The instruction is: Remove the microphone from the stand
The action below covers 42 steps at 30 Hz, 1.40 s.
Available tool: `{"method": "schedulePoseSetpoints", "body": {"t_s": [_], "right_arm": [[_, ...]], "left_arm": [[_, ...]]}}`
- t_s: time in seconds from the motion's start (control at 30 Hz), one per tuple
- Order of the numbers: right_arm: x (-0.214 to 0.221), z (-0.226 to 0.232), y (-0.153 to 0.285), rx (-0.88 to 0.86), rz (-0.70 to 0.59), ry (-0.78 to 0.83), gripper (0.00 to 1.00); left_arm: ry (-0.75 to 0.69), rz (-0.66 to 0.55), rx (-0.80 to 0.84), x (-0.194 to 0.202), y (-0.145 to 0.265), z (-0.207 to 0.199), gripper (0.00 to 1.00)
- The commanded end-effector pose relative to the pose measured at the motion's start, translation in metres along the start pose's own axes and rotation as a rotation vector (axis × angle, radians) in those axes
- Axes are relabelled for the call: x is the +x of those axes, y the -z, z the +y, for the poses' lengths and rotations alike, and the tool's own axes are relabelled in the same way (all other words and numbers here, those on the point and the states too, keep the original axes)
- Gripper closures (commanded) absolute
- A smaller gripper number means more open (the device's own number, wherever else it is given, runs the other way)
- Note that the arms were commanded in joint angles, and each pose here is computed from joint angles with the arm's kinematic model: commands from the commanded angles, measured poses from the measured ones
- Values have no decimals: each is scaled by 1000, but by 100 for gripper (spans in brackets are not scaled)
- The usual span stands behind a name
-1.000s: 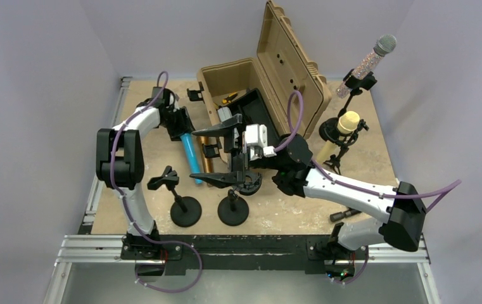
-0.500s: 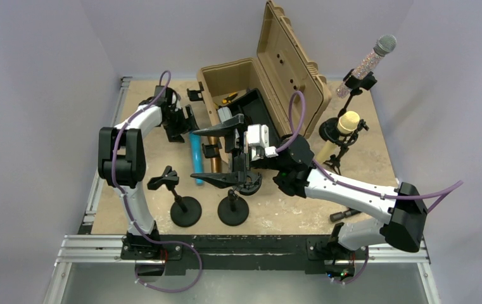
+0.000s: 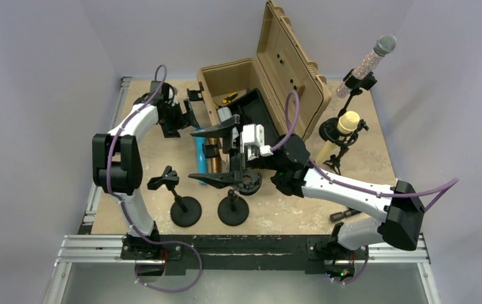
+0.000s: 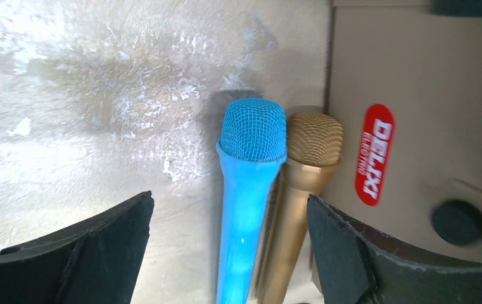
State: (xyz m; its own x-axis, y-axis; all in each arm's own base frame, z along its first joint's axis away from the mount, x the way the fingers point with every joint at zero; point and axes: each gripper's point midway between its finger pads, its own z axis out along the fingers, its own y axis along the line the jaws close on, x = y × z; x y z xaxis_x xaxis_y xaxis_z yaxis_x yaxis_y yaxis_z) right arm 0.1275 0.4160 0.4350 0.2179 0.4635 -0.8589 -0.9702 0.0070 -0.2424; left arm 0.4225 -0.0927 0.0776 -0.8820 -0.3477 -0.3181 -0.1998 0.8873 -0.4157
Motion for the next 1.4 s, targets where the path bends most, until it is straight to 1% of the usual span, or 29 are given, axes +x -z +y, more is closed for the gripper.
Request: {"method": "schedulePoseSetpoints", "body": {"t_s": [0.0, 0.1, 0.17, 0.2, 0.27, 0.3, 0.37, 0.43, 0.57, 0.63, 0.77, 0.83, 0.93, 1.03, 1.13, 1.23, 1.37], "right_arm": [[3, -18, -7, 82, 2, -53, 1], [7, -36, -9, 192, 7, -135, 1], [14, -41, -10, 222, 30, -161, 1], [21, -44, -11, 238, 51, -178, 3], [31, -39, -15, 202, 81, -205, 13], [36, -29, -17, 143, 95, -201, 17], [41, -13, -20, 75, 100, -180, 21], [41, -7, -25, 97, 97, -135, 25], [38, -9, -34, 173, 100, -53, 33], [36, -15, -36, 197, 105, -8, 35], [47, -17, -44, 175, 159, 45, 39], [58, -13, -48, 145, 193, 53, 40], [71, -6, -56, 116, 222, 59, 45], [83, 6, -65, 89, 242, 74, 46], [88, 14, -70, 92, 246, 74, 46], [92, 20, -74, 82, 252, 64, 45], [100, 18, -73, 111, 276, 54, 42]], "left_arm": [[-56, -147, 14, -26, 49, -17, 12], [-69, -203, 18, -31, 72, -22, 11], [-85, -248, 30, -35, 91, -28, 11], [-93, -269, 34, -36, 100, -30, 11], [-106, -309, 44, -38, 116, -35, 11], [-111, -329, 52, -39, 124, -38, 11], [-126, -363, 79, -39, 140, -45, 11], [-146, -394, 131, -38, 154, -56, 11], [-167, -441, 217, -32, 179, -75, 11], [-184, -466, 238, -30, 190, -82, 12], [-218, -538, 249, -26, 216, -89, 12], [-230, -587, 231, -26, 230, -89, 12], [-250, -654, 192, -25, 249, -86, 11], [-272, -713, 158, -23, 268, -84, 11], [-293, -751, 134, -21, 281, -83, 11], [-310, -764, 119, -18, 286, -83, 11], [-321, -770, 129, -15, 290, -87, 11]]}}
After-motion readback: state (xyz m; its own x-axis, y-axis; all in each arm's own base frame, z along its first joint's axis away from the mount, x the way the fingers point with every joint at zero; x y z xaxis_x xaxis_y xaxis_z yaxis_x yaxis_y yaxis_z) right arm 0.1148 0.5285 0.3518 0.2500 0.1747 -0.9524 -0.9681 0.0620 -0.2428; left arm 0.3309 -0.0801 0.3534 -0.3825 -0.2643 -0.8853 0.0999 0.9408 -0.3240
